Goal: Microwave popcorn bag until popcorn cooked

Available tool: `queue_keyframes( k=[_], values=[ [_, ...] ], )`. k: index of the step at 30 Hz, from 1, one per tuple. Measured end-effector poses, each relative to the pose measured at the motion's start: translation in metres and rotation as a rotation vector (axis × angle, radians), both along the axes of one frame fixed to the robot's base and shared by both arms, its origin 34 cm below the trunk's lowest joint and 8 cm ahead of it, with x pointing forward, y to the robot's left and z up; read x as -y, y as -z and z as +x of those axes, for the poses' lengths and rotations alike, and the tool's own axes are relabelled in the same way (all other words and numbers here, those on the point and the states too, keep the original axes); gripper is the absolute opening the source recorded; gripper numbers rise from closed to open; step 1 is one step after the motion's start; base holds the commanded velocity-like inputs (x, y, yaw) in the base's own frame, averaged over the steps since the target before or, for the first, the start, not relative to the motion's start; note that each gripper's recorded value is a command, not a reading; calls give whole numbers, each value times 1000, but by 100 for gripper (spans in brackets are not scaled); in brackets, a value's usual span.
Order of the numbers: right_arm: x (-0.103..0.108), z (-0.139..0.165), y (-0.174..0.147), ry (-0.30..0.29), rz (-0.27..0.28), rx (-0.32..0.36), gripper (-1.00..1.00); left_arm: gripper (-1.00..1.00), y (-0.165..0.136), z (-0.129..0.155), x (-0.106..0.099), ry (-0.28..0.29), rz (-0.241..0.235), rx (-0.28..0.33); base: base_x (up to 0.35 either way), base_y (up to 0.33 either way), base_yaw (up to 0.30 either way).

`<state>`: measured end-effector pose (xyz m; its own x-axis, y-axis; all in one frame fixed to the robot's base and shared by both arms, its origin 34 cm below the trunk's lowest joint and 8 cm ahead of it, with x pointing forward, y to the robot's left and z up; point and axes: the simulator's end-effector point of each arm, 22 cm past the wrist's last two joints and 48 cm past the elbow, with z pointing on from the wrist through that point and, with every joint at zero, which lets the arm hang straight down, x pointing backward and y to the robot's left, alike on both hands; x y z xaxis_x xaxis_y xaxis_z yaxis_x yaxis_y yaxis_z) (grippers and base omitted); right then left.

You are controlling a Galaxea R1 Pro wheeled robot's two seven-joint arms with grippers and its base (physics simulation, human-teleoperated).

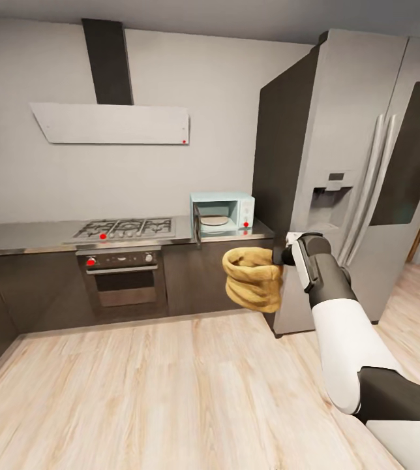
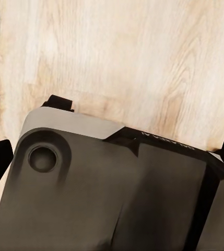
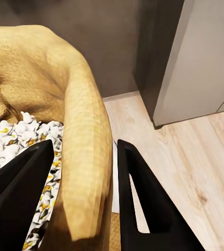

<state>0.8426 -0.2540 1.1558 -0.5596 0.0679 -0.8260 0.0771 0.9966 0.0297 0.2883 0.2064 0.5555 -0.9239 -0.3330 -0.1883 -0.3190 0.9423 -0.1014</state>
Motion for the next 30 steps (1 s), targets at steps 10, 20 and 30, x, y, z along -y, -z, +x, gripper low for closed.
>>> queue_keyframes(
  k=[10,20,30],
  values=[
    [-1,0,0,-3,4,-1,-100,100,0,0,0,0,0,0,0,0,0],
    [-1,-1,0,-3,4,0,-100,100,0,0,0,1,-1,0,224,0,0],
    [-1,-1,0,-3,4,0,-100,100,0,0,0,0,-1,0,293,0,0]
  ],
)
